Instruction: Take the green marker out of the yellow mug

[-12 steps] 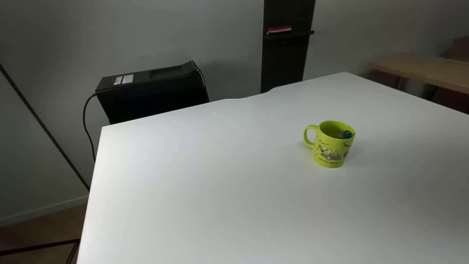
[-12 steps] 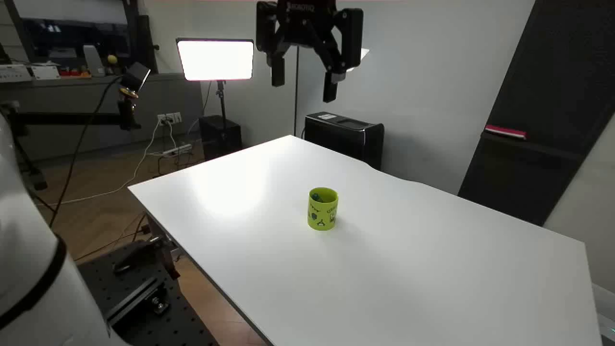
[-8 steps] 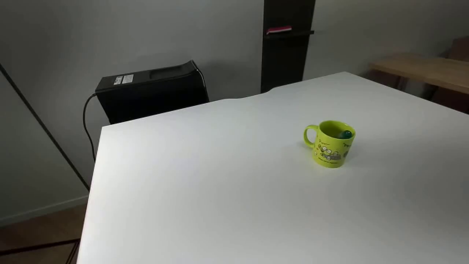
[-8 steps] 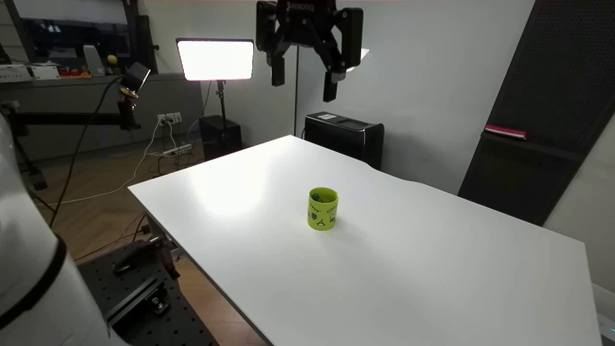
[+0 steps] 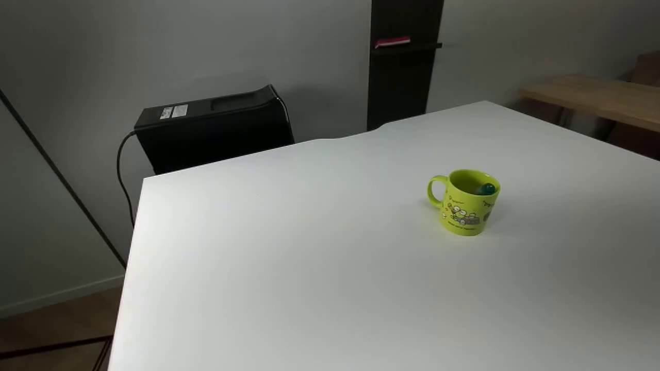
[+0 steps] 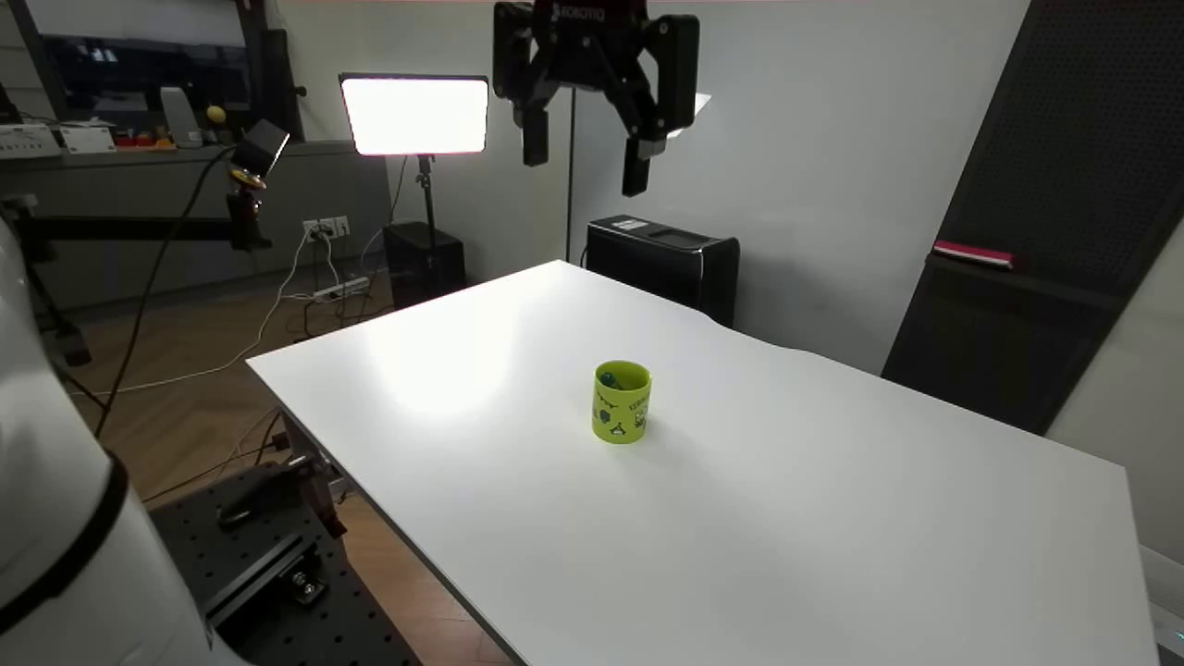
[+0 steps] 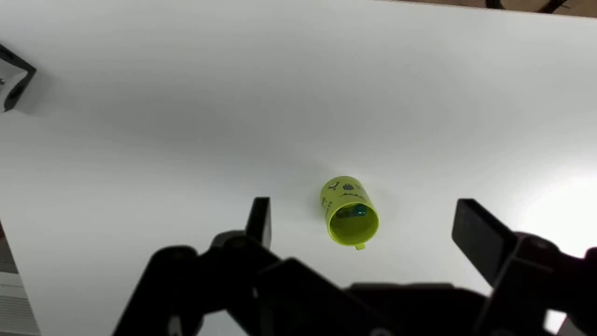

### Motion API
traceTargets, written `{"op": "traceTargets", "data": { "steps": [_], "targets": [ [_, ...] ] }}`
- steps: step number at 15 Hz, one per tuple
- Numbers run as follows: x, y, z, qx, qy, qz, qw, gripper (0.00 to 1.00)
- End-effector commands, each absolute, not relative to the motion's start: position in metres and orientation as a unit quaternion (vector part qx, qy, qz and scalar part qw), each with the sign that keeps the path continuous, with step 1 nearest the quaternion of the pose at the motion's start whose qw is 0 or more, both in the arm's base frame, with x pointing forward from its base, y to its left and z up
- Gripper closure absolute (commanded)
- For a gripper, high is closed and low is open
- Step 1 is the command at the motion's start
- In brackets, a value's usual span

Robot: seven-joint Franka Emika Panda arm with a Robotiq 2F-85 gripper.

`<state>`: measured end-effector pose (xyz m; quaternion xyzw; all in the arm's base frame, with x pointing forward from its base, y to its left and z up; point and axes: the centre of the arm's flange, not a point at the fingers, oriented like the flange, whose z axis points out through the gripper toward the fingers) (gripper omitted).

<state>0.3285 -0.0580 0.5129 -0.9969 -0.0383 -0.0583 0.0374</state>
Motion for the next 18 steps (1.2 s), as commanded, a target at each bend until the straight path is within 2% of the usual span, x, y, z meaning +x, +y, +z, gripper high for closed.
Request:
{"op": "traceTargets", "data": {
  "steps": [1,9,18],
  "targets": [
    [0.328,-0.058,0.513,-0.997,-0.038,-0.058,0.037,0.0],
    [0.328,-0.058,0.512,-0.996,-0.042,-0.07,0.028,0.0],
    [0.369,-0.062,0.461,-0.992,-0.114,-0.046,-0.002,0.0]
  ]
}}
